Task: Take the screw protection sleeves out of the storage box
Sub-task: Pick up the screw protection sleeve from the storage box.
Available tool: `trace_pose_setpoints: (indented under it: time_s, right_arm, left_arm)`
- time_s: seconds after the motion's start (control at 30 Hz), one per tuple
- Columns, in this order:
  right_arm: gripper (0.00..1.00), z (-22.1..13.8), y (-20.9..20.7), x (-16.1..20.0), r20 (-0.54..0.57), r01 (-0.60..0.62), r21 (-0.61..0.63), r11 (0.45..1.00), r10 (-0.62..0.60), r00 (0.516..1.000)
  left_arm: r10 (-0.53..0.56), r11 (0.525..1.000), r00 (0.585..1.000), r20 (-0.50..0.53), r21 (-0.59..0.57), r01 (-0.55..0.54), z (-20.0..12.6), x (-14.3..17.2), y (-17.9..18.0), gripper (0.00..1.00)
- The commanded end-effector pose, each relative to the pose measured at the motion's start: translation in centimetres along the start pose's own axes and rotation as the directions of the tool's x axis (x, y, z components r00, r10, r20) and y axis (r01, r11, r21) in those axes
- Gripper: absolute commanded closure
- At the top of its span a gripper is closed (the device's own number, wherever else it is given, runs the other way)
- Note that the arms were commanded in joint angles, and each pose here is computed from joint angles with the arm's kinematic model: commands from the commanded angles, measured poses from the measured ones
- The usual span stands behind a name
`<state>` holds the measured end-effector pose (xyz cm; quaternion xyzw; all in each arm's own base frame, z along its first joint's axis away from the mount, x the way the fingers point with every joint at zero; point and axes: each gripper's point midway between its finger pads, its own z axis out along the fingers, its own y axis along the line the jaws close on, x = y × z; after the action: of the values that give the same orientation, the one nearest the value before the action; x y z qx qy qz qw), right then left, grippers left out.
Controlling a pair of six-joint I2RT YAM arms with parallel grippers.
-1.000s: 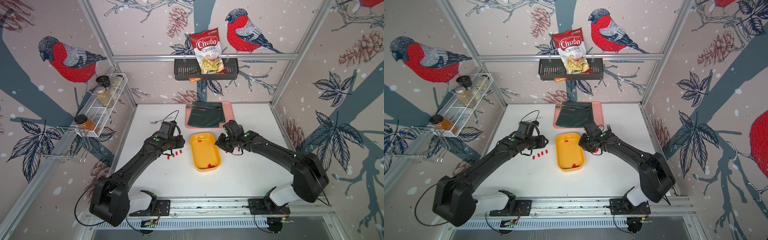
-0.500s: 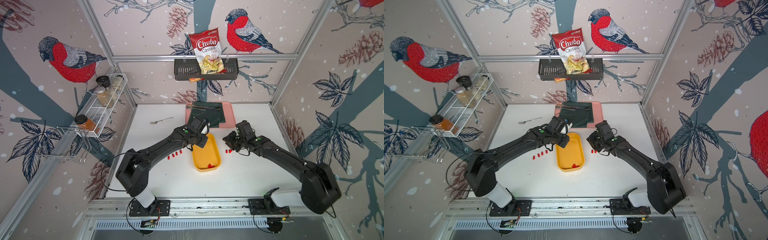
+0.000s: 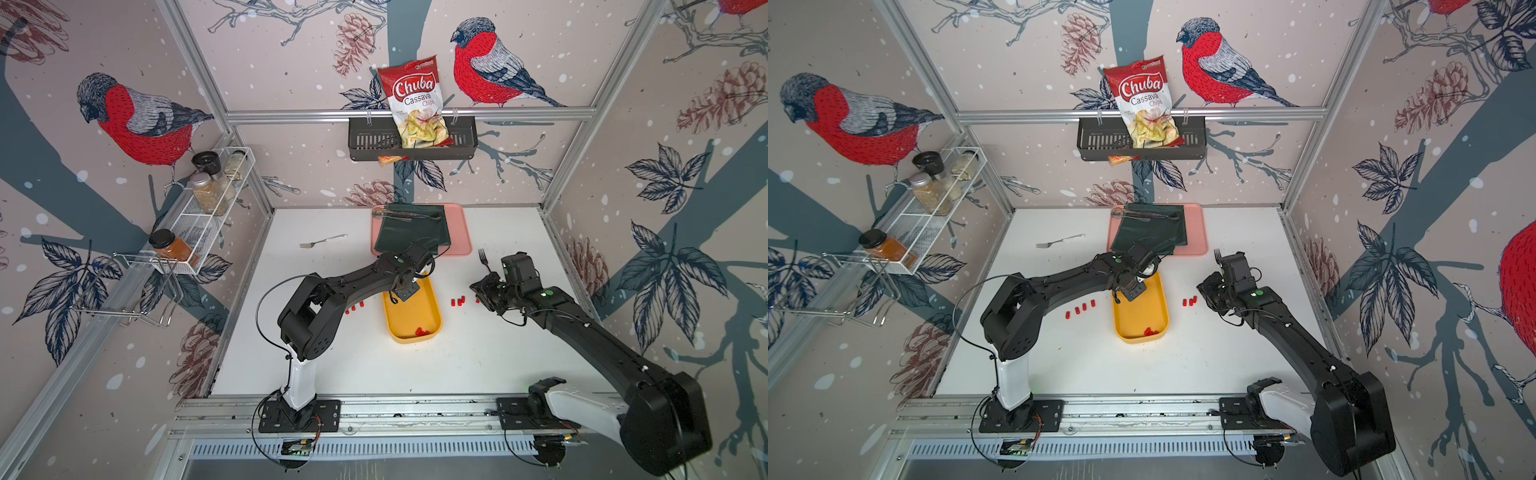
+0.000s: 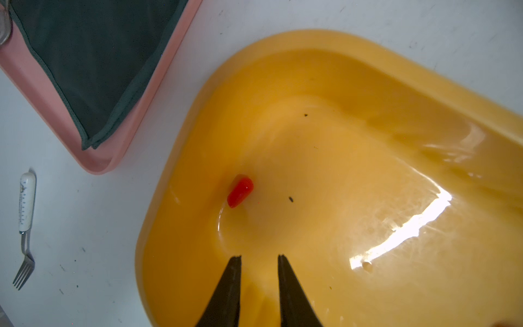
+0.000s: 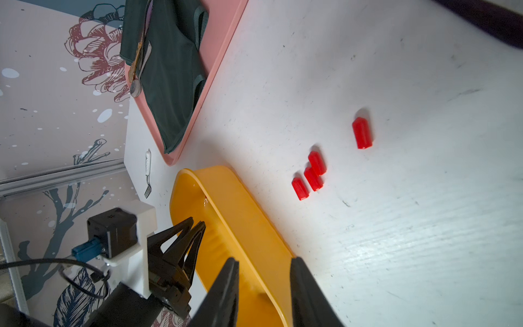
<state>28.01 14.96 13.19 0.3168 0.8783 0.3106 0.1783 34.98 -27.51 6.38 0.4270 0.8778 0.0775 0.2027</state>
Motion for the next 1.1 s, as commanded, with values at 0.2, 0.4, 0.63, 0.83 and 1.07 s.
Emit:
trace_pose_setpoints:
  time_s: [0.2, 0.4, 0.63, 0.83, 1.07]
  right_arm:
    - [0.64, 0.2, -0.4, -0.1, -0.035, 0.046, 0.026, 0.999, -0.045, 0.998]
    - [0.64, 0.6, -0.4, -0.3, -0.043, 0.058, 0.041, 0.997, -0.057, 0.997]
    - [0.63, 1.1, -0.4, -0.3, -0.056, 0.068, 0.051, 0.996, -0.065, 0.996]
    - [0.63, 1.3, -0.2, -0.4, -0.063, 0.073, 0.056, 0.996, -0.069, 0.996]
    - [0.63, 1.3, 0.0, -0.3, -0.067, 0.079, 0.053, 0.995, -0.075, 0.995]
  left_arm:
    - [-0.008, 0.997, 1.0, -0.007, -0.073, 0.007, 2.3, -0.4, 0.9, 0.77]
    - [-0.023, 0.995, 1.0, -0.015, -0.092, 0.021, 3.3, -0.5, 1.5, 0.78]
    - [-0.029, 0.995, 1.0, -0.012, -0.099, 0.028, 4.1, -0.7, 1.8, 0.78]
    - [-0.035, 0.993, 0.999, -0.003, -0.111, 0.035, 4.6, -1.1, 2.0, 0.79]
    - [-0.049, 0.993, 0.999, 0.014, -0.11, 0.05, 4.9, -1.5, 2.2, 0.82]
